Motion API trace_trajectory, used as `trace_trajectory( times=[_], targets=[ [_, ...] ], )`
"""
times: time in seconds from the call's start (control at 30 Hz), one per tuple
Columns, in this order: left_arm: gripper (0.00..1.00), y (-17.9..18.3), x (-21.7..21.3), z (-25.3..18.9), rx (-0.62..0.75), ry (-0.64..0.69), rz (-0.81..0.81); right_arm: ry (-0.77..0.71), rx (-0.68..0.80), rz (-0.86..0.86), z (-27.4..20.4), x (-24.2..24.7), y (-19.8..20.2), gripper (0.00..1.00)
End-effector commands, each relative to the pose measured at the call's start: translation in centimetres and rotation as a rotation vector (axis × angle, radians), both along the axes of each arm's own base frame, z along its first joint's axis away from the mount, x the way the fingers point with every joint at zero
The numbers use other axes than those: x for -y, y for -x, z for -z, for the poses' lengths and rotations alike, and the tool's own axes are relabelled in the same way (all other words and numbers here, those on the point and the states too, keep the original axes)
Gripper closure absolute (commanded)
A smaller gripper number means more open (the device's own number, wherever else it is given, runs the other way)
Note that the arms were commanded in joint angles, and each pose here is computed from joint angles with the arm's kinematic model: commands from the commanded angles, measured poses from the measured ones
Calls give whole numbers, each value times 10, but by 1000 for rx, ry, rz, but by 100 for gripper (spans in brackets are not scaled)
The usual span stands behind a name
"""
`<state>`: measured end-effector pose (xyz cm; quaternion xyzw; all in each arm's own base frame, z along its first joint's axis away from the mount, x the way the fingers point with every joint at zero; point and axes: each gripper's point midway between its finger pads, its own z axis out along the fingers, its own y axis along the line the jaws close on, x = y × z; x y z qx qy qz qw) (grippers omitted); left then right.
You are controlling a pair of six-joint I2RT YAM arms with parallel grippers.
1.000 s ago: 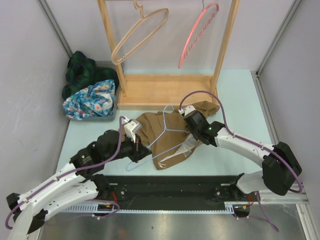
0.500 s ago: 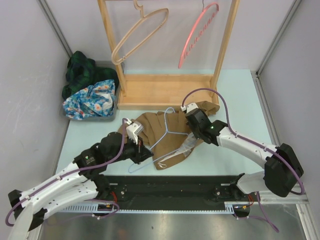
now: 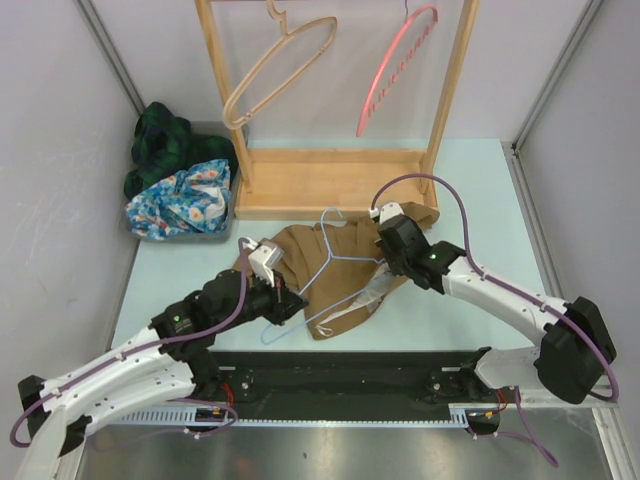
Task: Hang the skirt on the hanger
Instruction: Place skirt on hanger
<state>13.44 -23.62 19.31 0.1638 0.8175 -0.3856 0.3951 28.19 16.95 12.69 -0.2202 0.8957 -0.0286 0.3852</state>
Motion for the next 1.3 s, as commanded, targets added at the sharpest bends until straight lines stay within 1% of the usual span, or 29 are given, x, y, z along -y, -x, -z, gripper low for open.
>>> trace_trajectory(
  times=[0.0, 0.37, 0.47, 0.6, 0.77, 0.93, 1.0, 1.13, 1.27],
  targets=[
    [100, -10, -1, -29, 62, 98, -65, -69, 33, 40, -13, 7, -1, 100],
    [99, -10, -5, -44, 96, 147, -77, -95, 10, 45, -9, 9, 4, 100],
    [100, -9, -4, -38, 81, 136, -72, -111, 14, 43, -12, 8, 4, 100],
    [100, -3, 9, -35, 56, 178, -24, -140, 24, 61, -17, 8, 1, 100],
    [100, 4, 12, -29, 25, 190, 0, -182, 38, 127, -23, 12, -3, 100],
    [100, 9, 8, -32, 31, 201, 3, -175, 44, 218, -18, 24, -7, 100],
    [100, 5, 3, -33, 38, 192, -24, -172, 45, 270, -15, 33, -9, 100],
    [100, 10, 2, -35, 42, 201, -5, -200, 61, 292, -19, 38, -11, 100],
    [100, 22, 13, -33, 23, 227, 81, -234, 72, 286, -25, 36, -12, 100]
  ],
)
